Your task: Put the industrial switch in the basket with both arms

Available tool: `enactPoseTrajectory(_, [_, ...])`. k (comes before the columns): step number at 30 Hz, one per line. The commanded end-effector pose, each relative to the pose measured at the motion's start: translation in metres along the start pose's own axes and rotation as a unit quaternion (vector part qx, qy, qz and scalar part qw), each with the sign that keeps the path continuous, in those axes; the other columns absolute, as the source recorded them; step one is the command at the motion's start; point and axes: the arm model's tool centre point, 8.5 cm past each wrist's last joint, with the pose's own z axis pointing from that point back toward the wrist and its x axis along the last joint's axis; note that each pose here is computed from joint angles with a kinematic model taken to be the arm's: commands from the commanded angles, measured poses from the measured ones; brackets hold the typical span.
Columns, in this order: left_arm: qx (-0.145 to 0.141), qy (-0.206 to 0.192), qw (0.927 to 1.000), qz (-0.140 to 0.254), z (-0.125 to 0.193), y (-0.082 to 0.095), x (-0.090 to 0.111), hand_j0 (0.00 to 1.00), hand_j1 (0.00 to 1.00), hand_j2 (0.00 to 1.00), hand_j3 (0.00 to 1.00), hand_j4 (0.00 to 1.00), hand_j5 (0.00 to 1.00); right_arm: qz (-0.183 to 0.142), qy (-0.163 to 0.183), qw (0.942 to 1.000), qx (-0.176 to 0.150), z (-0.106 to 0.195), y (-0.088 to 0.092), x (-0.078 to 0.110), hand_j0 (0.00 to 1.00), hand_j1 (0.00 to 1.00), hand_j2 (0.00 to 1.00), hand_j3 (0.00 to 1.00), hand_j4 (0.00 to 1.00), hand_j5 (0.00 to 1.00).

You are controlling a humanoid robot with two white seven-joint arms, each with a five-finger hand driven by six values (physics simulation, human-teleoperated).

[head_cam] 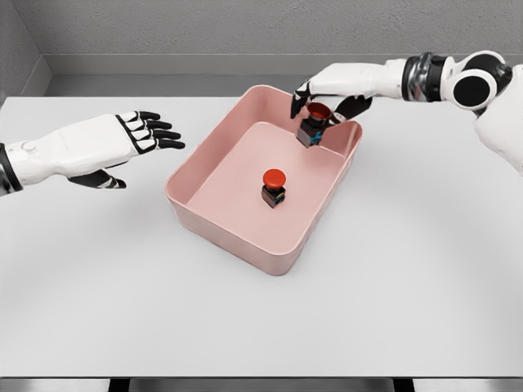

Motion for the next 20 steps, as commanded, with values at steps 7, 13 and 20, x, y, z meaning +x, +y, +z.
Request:
enactPoseTrajectory(7, [0.003,0.001,1.0,0.002,0.001,0.001,-0.001,1.0,1.0,1.0,1.0,1.0,1.0,-0.001,0.002,1.0,-0.009,0.004,-0.005,-0.001,1.0,1.0,1.0,1.0,1.0,1.0])
enactPoseTrajectory(13, [0.003,0.003,1.0,0.002,0.001,0.001,-0.002,1.0,1.0,1.0,1.0,1.0,1.0,-0.017,0.061,0.9978,-0.018,0.062,0.003,-0.036,1.0,1.0,1.0,1.0,1.0,1.0])
enactPoseTrajectory(20, [0.01,0.01,0.9999,-0.001,0.005,0.007,-0.005,1.0,1.0,1.0,1.0,1.0,1.0,-0.063,0.099,0.9926,-0.029,0.105,0.037,-0.06,1.0,1.0,1.0,1.0,1.0,1.0])
